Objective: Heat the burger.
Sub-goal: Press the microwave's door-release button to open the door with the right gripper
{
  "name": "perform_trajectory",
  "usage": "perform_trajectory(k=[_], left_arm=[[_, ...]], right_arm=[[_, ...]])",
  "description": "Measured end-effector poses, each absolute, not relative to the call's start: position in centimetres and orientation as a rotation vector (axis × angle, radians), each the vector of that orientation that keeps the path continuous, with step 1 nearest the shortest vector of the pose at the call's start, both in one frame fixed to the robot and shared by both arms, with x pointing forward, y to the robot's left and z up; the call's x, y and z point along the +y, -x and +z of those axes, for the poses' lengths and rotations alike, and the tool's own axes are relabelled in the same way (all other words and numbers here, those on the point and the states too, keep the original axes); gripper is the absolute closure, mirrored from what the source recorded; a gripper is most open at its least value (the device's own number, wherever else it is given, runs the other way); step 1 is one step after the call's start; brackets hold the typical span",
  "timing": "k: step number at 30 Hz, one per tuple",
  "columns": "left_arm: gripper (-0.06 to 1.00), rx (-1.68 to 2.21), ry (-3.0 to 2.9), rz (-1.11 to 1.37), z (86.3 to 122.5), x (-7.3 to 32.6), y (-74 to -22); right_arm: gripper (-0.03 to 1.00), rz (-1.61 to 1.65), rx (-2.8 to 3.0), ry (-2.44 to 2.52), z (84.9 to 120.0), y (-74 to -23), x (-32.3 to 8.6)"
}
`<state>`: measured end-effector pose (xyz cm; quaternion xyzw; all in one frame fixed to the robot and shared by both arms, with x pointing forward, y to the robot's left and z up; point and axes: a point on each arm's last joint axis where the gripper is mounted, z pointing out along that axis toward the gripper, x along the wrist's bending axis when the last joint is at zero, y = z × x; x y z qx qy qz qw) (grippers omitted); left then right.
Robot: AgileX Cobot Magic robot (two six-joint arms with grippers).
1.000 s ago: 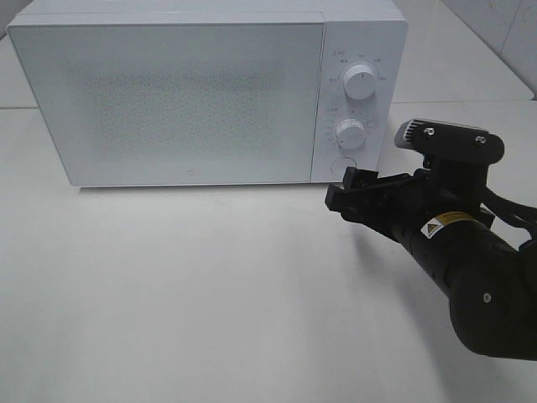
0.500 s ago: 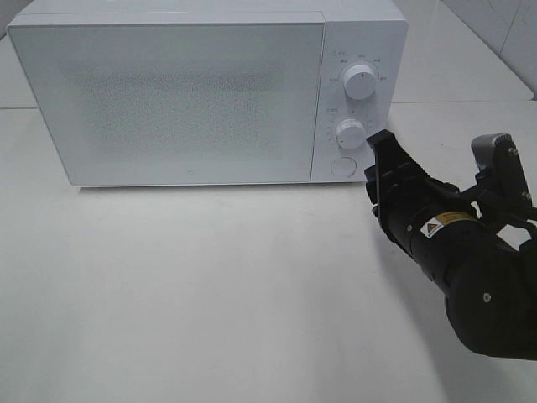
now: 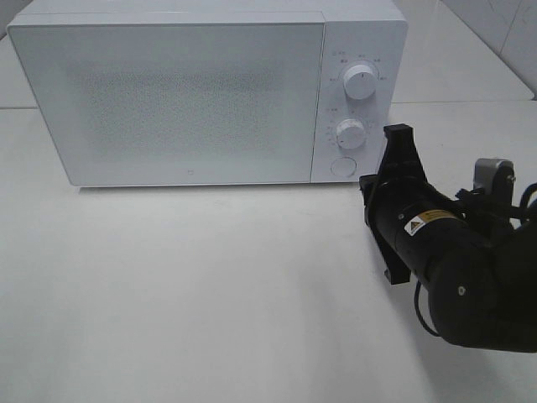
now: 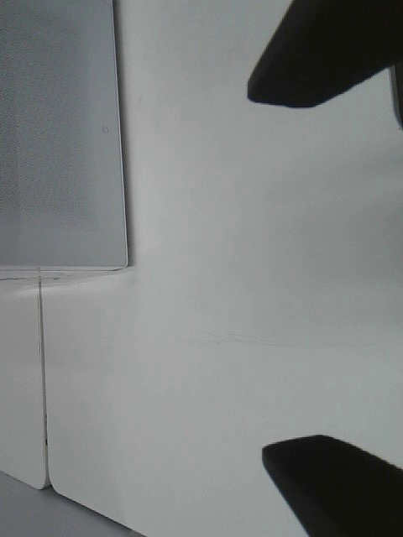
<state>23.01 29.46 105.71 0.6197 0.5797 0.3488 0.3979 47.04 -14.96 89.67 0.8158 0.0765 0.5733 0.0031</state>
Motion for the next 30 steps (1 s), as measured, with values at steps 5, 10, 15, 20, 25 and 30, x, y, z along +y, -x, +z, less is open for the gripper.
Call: perform_trajectory(k=[5, 10, 15, 20, 25, 30], left_arm=[[-0.04, 1.468, -1.569, 0.883, 105.7, 29.5, -23.0], [-0.04, 1.468, -1.569, 0.883, 105.7, 29.5, -23.0], [-0.04, 1.468, -1.569, 0.883, 105.7, 29.5, -23.0], [-0.04, 1.468, -1.569, 0.883, 105.7, 29.5, -23.0], [-0.04, 1.468, -1.569, 0.883, 105.7, 29.5, -23.0], [-0.04, 1.468, -1.569, 0.883, 105.7, 29.5, -23.0]], right_arm=[[0.95, 1.782, 0.203, -2.583, 88.8, -48.2, -14.4], [0.95, 1.765, 0.165, -2.584, 88.3, -49.5, -14.3], [0.95, 1.728, 0.104, -2.608, 87.2, -52.0, -14.1], [0.95, 1.709, 0.064, -2.632, 87.0, -53.7, -13.9], [0.95, 1.689, 0.059, -2.652, 86.3, -55.1, -13.5], [0.95, 1.683, 0.042, -2.647, 85.9, -56.0, -13.7]])
